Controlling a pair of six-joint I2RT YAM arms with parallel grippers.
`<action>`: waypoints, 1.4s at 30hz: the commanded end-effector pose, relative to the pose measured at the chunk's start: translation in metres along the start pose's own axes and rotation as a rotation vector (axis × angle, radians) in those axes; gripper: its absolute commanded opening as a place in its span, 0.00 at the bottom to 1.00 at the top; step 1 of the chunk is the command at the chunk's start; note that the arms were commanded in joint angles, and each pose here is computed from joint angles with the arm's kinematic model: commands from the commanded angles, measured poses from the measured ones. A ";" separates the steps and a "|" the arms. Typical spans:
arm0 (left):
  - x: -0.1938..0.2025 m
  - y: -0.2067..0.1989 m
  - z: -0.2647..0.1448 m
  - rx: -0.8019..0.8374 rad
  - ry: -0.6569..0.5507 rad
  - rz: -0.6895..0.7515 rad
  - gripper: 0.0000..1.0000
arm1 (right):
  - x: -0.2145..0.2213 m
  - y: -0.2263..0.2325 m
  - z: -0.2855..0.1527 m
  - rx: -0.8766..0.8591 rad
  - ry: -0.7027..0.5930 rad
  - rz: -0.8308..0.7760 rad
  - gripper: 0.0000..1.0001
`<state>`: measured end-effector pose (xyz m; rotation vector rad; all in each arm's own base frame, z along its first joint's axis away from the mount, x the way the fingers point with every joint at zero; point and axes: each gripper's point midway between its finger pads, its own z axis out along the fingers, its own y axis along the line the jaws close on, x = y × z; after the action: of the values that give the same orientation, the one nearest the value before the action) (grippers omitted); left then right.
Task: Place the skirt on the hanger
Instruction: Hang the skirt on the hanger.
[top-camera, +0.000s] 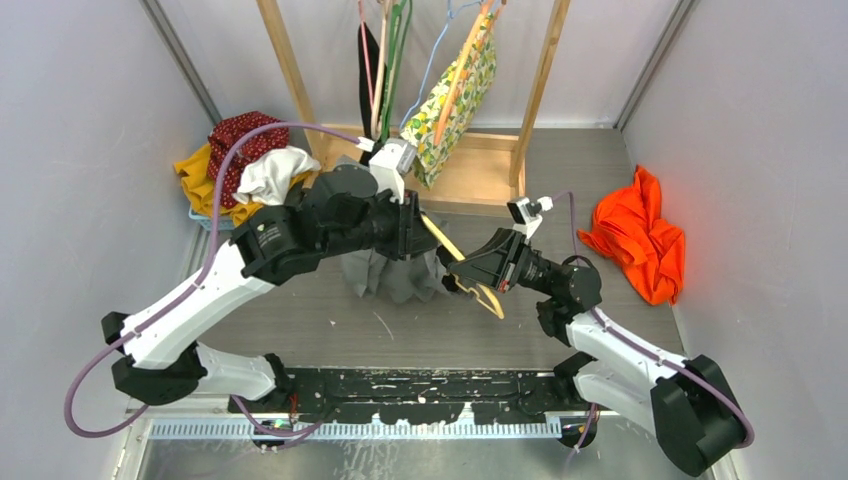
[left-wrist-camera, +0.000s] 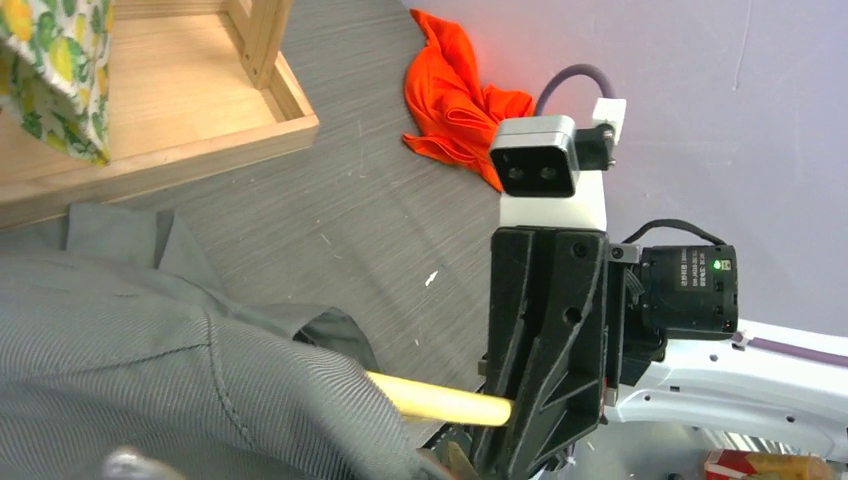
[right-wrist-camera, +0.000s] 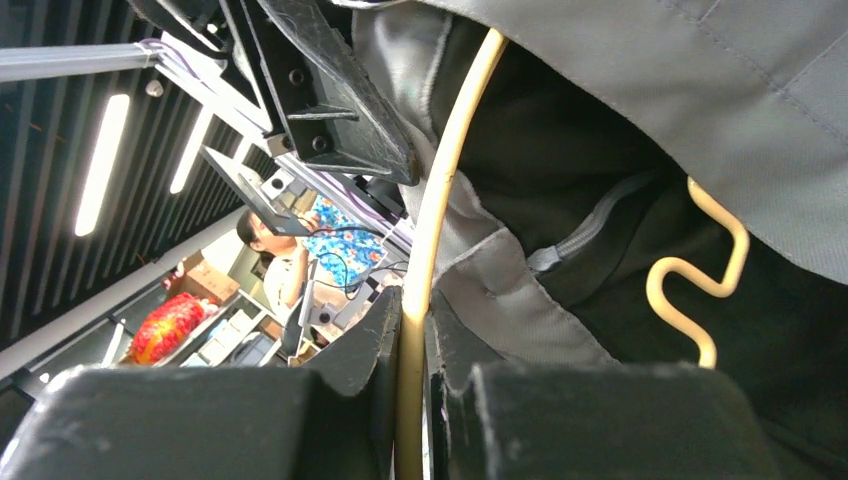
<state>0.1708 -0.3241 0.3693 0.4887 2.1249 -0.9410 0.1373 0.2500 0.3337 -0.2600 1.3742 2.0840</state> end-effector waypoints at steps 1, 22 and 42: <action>-0.013 -0.006 -0.041 0.049 -0.098 0.019 0.24 | -0.013 0.054 0.003 -0.175 -0.072 -0.224 0.01; -0.035 -0.026 -0.109 0.148 -0.180 -0.049 0.28 | -0.025 0.132 0.014 -0.363 -0.120 -0.440 0.01; -0.112 0.021 -0.175 -0.123 -0.568 -0.197 1.00 | -0.006 0.141 0.030 -0.430 0.017 -0.455 0.01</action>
<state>0.1472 -0.1603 0.5207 0.0150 1.6948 -0.9588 0.0841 0.2498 0.4212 -0.5926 1.0154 2.0385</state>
